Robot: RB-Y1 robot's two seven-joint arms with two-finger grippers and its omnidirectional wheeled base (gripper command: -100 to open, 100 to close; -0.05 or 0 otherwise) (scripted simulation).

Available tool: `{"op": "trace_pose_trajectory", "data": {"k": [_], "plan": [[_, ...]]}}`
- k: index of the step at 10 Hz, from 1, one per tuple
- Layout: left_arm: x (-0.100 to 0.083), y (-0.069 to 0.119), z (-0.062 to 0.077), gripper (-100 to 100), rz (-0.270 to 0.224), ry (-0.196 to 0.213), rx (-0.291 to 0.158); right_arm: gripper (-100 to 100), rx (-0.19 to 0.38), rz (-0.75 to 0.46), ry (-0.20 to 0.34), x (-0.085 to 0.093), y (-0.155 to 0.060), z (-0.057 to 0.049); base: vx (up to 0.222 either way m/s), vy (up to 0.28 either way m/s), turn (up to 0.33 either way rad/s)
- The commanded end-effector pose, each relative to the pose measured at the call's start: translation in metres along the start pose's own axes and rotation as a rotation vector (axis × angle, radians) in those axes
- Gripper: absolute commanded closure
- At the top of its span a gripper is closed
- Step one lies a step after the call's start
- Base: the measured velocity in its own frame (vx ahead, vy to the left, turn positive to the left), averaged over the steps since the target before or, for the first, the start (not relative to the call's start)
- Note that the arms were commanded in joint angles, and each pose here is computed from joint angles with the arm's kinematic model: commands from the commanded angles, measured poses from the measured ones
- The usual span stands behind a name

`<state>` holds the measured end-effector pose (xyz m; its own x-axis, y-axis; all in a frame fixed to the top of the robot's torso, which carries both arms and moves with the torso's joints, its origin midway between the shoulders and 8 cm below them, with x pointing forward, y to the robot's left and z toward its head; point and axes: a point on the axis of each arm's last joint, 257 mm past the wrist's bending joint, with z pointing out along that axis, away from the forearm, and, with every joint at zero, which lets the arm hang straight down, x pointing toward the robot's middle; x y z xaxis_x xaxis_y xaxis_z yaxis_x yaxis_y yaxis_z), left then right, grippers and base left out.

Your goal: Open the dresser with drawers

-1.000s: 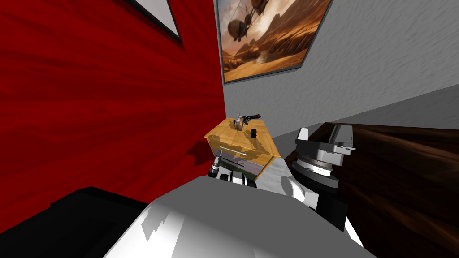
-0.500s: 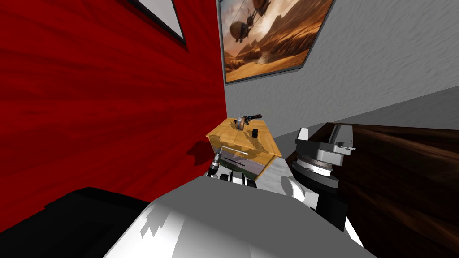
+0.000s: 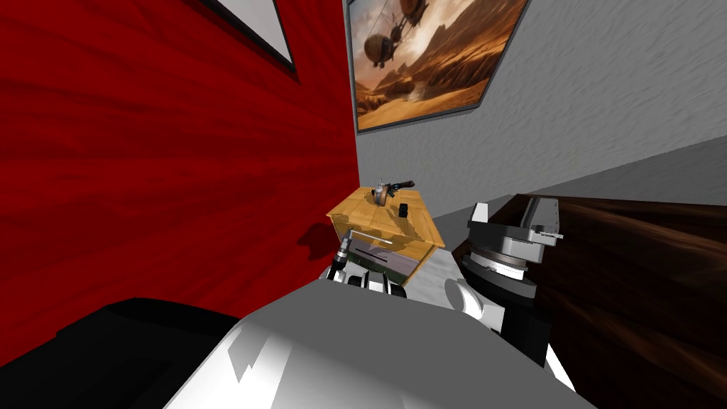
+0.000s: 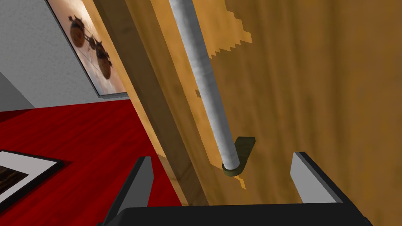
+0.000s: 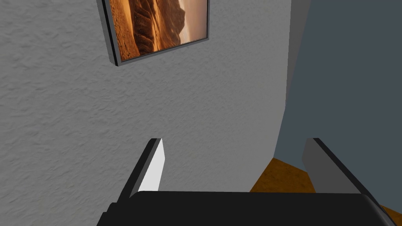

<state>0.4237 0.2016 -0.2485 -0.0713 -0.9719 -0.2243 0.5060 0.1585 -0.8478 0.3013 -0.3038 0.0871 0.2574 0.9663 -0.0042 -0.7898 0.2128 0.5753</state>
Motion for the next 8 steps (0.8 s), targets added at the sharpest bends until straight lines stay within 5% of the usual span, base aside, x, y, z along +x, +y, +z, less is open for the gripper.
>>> {"op": "trace_pose_trajectory", "data": {"k": [1,2,5,8], "plan": [[0.0,0.001,0.008,-100,-0.001,0.001,-0.001,0,0.0,0.0,0.0,0.0,0.0,0.0,-0.01,-0.007,0.0],[0.001,0.002,-0.003,100,0.0,0.0,-0.003,0,0.0,0.0,0.0,0.0,0.0,0.0,0.011,0.008,-0.011],[0.004,0.0,-0.028,100,0.001,-0.002,-0.004,0,0.0,0.0,0.0,0.0,0.0,0.0,0.03,0.016,-0.008],[0.002,-0.002,-0.008,100,-0.004,0.005,0.001,0,0.0,0.0,0.0,0.0,0.0,0.0,-0.087,0.005,0.025]]}}
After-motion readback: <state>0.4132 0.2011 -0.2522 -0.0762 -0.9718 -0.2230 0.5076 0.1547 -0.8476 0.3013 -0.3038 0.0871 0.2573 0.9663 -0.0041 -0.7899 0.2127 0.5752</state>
